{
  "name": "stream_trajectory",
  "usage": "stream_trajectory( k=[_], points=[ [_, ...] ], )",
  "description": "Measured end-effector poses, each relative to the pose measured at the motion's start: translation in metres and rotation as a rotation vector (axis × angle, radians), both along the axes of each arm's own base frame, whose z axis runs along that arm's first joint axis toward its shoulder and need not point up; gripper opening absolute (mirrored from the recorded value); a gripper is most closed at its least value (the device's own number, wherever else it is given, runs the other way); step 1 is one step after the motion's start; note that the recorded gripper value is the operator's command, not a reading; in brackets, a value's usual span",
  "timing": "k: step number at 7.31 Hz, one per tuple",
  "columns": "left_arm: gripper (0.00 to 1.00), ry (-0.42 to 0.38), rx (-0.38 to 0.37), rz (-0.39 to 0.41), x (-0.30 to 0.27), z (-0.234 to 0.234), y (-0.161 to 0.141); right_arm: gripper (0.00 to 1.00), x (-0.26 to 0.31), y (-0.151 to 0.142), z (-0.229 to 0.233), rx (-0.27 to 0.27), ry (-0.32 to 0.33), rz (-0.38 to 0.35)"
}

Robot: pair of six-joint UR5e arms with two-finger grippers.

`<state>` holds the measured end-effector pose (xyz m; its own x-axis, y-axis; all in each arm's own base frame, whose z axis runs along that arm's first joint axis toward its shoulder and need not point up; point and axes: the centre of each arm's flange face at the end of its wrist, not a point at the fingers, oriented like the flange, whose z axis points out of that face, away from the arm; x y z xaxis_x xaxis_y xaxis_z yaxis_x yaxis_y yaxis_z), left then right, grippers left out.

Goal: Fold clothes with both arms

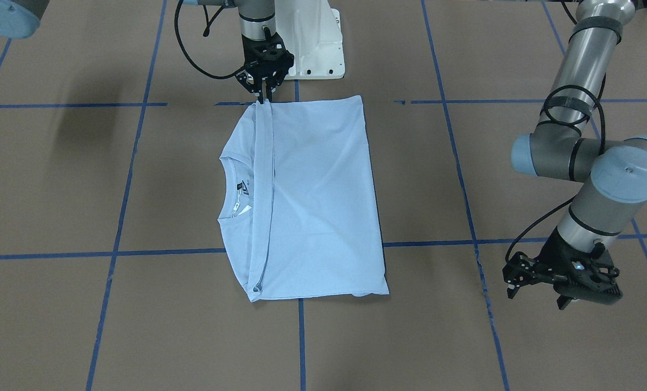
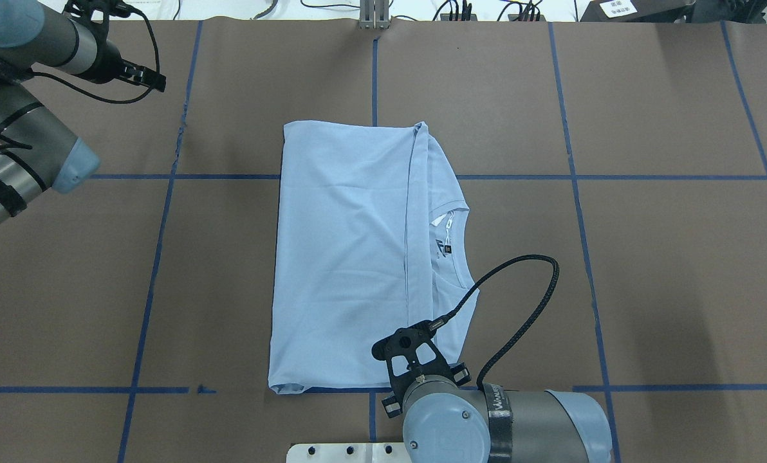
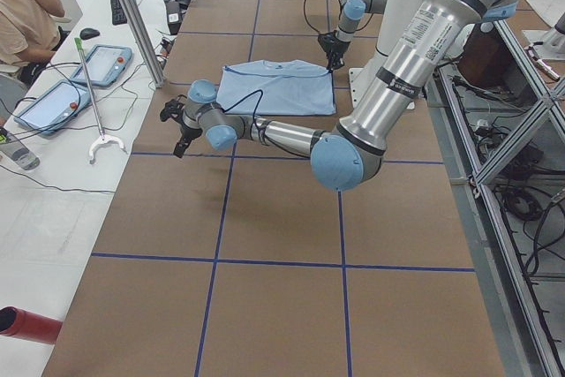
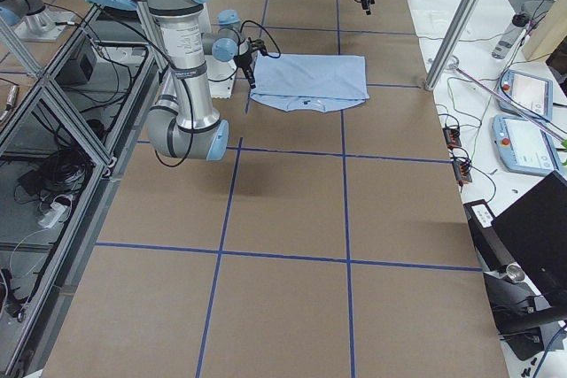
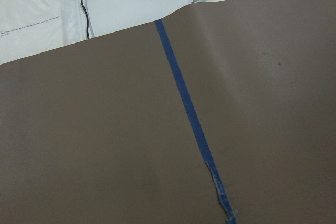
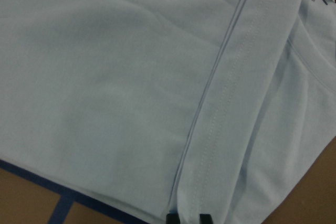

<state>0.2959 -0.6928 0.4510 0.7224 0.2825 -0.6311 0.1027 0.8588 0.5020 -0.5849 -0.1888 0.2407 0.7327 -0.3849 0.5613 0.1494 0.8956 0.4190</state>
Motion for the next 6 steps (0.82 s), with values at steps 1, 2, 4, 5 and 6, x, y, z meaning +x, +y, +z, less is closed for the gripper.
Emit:
stream_trajectory(
  k=[1, 2, 4, 5, 6],
  points=[
    [1.0, 0.0, 0.0, 0.0, 0.0, 0.0, 0.0, 0.0, 0.0, 0.0, -0.002, 0.0, -0.003, 0.0],
    [1.0, 0.0, 0.0, 0.0, 0.0, 0.0, 0.0, 0.0, 0.002, -0.003, -0.004, 0.001, -0.009, 0.004],
    [1.0, 0.0, 0.0, 0.0, 0.0, 0.0, 0.0, 0.0, 0.01, -0.012, -0.007, -0.002, -0.017, 0.019],
    [1.0, 0.0, 0.0, 0.001, 0.001, 0.0, 0.0, 0.0, 0.018, -0.015, -0.002, -0.008, -0.016, 0.03],
    [1.0, 0.0, 0.0, 0.001, 0.001, 0.0, 0.0, 0.0, 0.027, -0.013, 0.007, -0.028, -0.012, 0.047]
  ],
)
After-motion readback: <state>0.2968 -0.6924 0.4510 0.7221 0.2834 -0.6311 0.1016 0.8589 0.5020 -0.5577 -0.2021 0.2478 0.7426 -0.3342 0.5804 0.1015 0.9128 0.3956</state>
